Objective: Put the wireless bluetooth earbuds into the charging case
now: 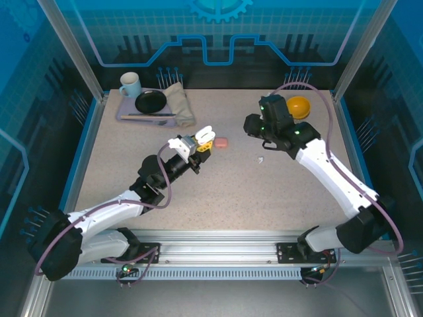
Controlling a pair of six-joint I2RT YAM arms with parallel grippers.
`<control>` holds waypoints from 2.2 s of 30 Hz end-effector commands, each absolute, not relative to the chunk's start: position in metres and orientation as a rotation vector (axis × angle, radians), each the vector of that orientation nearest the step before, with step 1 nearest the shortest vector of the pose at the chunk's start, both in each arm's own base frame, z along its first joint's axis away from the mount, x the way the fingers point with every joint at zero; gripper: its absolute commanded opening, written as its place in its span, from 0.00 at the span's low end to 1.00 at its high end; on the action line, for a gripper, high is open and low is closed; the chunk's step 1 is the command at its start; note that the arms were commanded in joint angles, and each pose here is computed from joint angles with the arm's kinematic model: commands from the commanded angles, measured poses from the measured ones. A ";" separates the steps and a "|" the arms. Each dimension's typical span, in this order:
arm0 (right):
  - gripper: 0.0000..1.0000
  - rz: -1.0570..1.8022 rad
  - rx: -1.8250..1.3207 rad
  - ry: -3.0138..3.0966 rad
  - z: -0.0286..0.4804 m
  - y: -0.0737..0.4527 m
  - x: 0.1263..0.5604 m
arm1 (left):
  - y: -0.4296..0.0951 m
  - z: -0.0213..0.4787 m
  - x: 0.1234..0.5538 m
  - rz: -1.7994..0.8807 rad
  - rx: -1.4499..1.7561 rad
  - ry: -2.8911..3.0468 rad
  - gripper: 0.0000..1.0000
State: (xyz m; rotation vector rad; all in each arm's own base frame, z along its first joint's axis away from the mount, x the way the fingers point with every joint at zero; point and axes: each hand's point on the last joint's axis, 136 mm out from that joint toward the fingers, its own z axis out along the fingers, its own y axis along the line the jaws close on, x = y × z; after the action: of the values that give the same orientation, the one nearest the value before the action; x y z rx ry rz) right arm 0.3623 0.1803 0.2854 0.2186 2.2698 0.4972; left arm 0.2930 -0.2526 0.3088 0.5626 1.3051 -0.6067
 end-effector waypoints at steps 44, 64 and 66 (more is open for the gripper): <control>0.26 1.040 -0.162 1.572 0.409 0.274 0.289 | -0.312 0.358 0.317 -0.766 0.609 1.225 0.00; 0.26 1.028 -0.162 1.628 0.381 0.279 0.289 | -0.314 0.359 0.320 -0.783 0.597 1.228 0.00; 0.26 1.024 -0.157 1.631 0.380 0.278 0.290 | -0.314 0.358 0.320 -0.784 0.597 1.231 0.00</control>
State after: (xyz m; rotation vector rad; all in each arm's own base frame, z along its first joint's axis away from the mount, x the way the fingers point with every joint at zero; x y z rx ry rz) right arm 0.2924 0.2751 0.3793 -0.1670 1.6443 1.0063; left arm 0.3248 -0.3085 0.3377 0.6008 1.2879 -0.7431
